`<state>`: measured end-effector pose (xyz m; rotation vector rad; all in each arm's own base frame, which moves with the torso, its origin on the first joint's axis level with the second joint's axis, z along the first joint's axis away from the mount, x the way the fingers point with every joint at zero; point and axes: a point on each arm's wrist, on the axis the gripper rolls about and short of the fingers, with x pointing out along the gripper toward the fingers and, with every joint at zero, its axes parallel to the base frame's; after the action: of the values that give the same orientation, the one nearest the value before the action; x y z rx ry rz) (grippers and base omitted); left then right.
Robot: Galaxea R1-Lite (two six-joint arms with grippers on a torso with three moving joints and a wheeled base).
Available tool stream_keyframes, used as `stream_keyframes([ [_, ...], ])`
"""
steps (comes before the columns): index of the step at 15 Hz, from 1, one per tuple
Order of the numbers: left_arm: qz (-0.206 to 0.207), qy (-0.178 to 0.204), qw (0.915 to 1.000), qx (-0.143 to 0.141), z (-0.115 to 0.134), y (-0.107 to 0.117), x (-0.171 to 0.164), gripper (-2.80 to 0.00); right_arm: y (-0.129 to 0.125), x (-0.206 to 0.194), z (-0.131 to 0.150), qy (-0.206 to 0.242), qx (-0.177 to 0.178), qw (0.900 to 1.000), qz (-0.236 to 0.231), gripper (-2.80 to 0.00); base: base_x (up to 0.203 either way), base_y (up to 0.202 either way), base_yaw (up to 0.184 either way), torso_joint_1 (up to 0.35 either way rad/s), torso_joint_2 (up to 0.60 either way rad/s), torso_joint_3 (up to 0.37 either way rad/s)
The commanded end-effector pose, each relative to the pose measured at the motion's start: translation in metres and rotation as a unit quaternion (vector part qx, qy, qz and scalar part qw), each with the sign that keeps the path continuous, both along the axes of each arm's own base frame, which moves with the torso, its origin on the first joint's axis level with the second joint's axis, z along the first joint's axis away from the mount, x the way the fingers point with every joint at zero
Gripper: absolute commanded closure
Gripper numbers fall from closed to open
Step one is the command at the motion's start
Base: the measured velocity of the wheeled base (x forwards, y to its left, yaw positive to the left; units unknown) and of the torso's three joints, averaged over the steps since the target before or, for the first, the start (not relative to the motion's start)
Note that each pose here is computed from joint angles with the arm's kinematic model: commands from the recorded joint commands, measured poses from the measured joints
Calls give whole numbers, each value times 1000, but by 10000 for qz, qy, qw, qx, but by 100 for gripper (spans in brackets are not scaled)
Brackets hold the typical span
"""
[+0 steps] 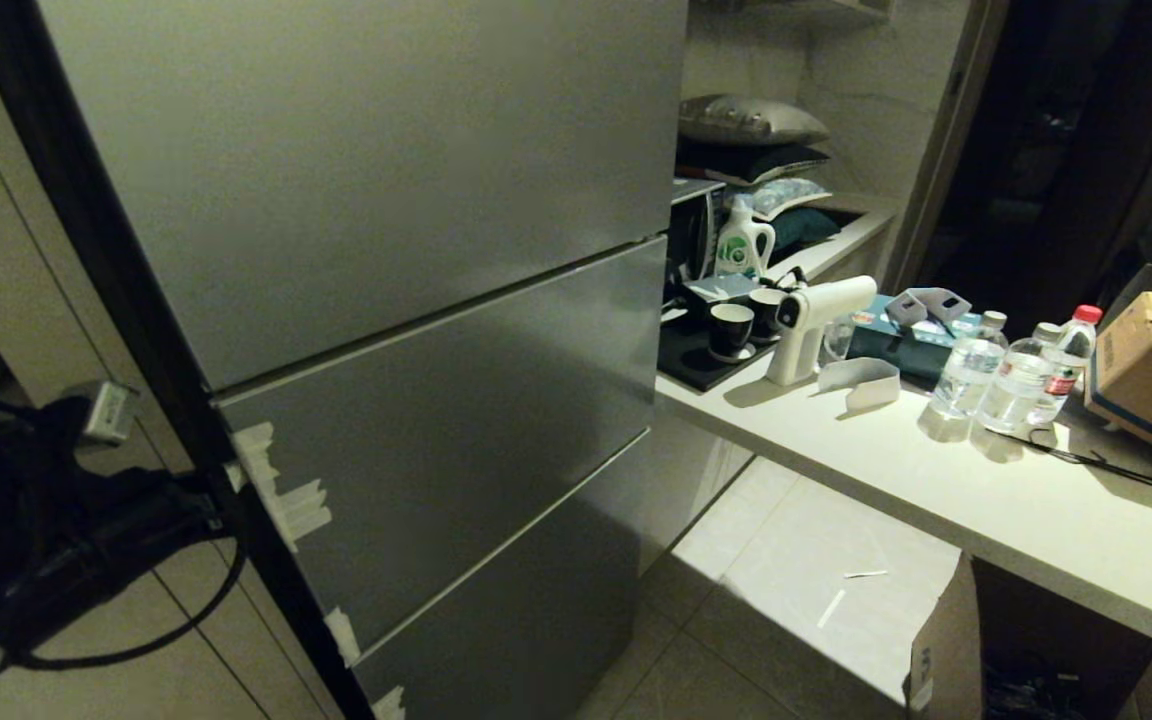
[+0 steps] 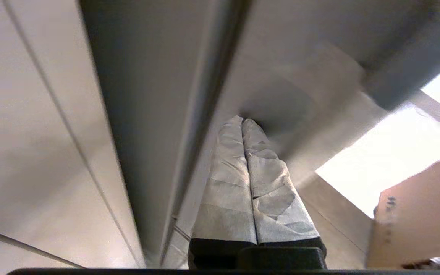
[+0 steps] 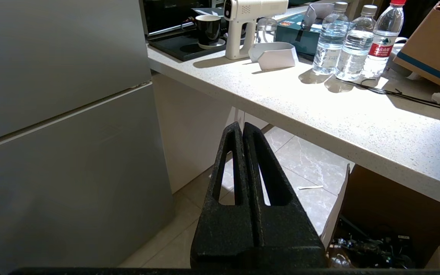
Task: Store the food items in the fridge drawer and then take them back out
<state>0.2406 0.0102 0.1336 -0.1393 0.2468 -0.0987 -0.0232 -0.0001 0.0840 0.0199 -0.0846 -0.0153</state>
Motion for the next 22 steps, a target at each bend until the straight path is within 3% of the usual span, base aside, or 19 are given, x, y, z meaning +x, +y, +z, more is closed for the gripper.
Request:
stream_keyframes([
  [1, -37, -48, 10000, -40, 2, -1, -4, 0, 0, 2, -8, 146, 3, 9999, -3, 0, 0, 0, 0, 0, 0, 0],
  [14, -695, 22, 9976, -40, -2, -29, -32, 0, 0, 3, -8, 155, 10, 9999, -3, 0, 0, 0, 0, 0, 0, 0],
  [18, -1234, -76, 9923, -44, 1, -49, -49, 0, 0, 2, -9, 153, 10, 9999, -3, 0, 0, 0, 0, 0, 0, 0],
  [22, -1995, -265, 9795, -87, 6, -71, -78, 0, 0, 2, -8, 147, 10, 9999, -3, 0, 0, 0, 0, 0, 0, 0],
])
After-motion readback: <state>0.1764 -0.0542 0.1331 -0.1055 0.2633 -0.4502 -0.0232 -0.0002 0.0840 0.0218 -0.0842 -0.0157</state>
